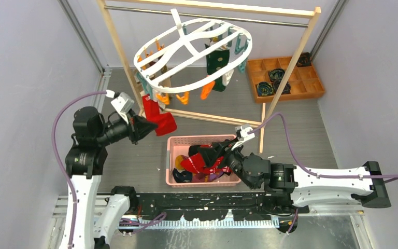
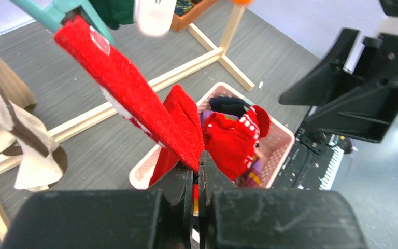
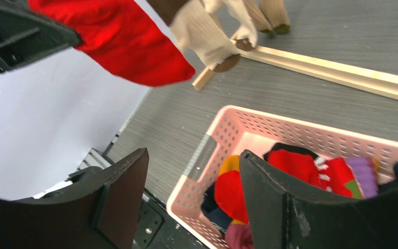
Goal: Remove the socks clipped to the hanger
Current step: Remove the sock from the hanger.
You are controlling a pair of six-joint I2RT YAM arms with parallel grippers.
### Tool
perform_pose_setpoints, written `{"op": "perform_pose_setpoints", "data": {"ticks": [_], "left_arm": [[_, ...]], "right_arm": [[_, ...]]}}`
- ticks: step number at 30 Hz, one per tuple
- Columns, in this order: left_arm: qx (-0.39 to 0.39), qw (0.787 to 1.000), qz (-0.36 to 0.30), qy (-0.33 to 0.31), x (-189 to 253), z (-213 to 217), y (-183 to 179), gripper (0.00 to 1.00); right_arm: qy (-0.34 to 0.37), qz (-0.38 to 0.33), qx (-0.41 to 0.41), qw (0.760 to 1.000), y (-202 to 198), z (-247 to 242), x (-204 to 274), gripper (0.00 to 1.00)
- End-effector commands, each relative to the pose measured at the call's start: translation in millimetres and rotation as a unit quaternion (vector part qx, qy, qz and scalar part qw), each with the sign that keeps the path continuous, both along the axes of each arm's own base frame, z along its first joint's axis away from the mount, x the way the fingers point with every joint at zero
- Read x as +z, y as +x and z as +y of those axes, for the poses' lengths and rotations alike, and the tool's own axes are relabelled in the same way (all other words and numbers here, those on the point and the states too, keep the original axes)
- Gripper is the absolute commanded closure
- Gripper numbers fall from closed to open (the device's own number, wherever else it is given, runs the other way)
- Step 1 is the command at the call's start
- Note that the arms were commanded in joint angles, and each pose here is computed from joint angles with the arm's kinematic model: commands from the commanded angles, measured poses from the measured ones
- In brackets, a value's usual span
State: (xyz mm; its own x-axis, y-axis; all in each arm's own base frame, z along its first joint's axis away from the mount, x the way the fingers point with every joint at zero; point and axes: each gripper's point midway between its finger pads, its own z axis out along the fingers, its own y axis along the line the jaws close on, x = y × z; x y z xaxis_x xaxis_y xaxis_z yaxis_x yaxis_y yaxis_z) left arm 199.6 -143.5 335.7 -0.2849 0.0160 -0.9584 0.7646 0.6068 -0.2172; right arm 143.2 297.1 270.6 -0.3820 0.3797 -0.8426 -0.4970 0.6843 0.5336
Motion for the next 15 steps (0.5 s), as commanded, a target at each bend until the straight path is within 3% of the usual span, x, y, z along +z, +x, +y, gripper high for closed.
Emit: {"op": "perform_pose_setpoints", "data": {"ticks": [1,10,15], "left_arm": [[-0.056,0.998,-0.007,-0.012,12,-10,-40,1.0],[-0.096,0.994,-0.013,-0.043,37,-19,-65,1.0],[-0.125,0.99,-0.018,-0.058,50,-25,-72,1.0]], "right_arm": [[0.054,-0.044,0.03,0.997,-10,23,62,0.29],[0.1,-0.091,0.085,0.987,-42,66,133,0.27],[0.105,-0.089,0.044,0.989,-30,85,165,0.19]]}}
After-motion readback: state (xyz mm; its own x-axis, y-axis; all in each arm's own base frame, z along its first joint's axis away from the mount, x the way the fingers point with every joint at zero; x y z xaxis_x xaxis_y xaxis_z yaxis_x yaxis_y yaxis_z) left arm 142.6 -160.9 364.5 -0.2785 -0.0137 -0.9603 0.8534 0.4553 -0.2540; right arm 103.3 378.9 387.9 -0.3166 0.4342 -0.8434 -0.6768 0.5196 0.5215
